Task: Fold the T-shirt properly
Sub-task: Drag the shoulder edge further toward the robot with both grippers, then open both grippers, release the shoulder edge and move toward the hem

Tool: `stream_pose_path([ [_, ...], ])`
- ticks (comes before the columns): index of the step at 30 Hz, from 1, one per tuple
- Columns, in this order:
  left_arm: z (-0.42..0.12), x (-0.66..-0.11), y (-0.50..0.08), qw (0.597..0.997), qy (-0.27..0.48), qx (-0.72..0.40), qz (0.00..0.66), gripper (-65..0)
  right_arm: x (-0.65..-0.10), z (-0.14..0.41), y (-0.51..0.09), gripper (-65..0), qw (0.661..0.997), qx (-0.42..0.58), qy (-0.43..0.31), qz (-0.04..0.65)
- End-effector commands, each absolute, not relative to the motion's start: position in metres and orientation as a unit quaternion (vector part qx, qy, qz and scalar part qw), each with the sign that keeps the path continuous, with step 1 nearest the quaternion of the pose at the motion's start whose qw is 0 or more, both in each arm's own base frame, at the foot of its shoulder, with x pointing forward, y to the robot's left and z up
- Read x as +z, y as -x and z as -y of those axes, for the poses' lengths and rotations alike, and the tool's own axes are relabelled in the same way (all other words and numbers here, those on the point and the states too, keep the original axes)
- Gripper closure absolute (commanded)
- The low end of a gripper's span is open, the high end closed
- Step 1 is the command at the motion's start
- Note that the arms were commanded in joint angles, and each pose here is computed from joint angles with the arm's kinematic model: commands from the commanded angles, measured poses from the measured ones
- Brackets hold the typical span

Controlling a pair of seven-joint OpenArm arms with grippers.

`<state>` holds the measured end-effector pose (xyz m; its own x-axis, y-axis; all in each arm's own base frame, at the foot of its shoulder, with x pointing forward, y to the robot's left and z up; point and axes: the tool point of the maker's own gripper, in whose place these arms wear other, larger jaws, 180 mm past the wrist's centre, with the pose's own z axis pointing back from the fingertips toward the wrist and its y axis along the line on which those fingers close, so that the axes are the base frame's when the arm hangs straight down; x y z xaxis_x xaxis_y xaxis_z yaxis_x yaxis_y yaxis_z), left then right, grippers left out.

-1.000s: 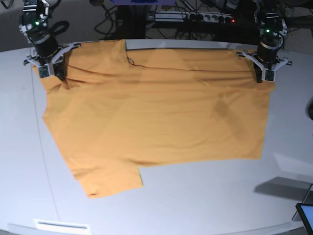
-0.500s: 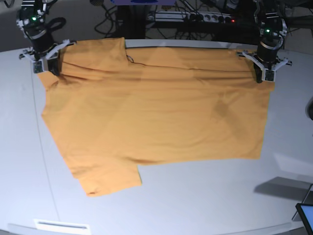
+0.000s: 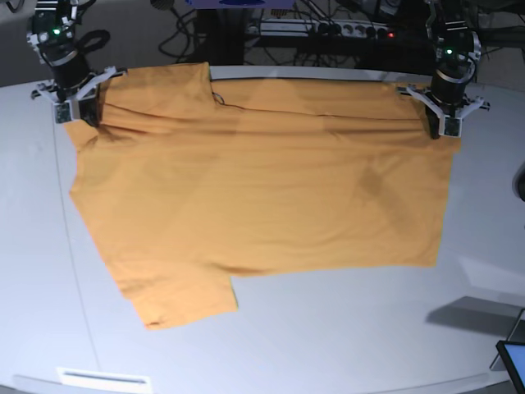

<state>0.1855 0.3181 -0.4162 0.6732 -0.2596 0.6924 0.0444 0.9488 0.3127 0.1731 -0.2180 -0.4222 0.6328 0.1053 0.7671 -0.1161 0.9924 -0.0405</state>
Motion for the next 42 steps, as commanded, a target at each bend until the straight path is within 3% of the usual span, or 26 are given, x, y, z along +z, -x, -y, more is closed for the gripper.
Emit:
stream_pose_path([
  [1, -0.331, -0.458, -0.121, 0.955, -0.158, -0.097, 0.229, 0.0, -0.444, 0.238, -0.145, 0.0, 0.934, 0.067, 0.039, 0.348],
  [19, -0.330, -0.453, -0.135, 0.951, -0.160, -0.096, 0.245, 0.0, -0.444, 0.237, -0.148, -0.1, 0.933, 0.056, 0.038, 0.354],
  [42, -0.324, -0.413, -0.174, 0.928, -0.176, -0.113, 0.308, 0.0, -0.403, 0.257, -0.170, 0.0, 0.914, 0.050, 0.077, 0.395],
])
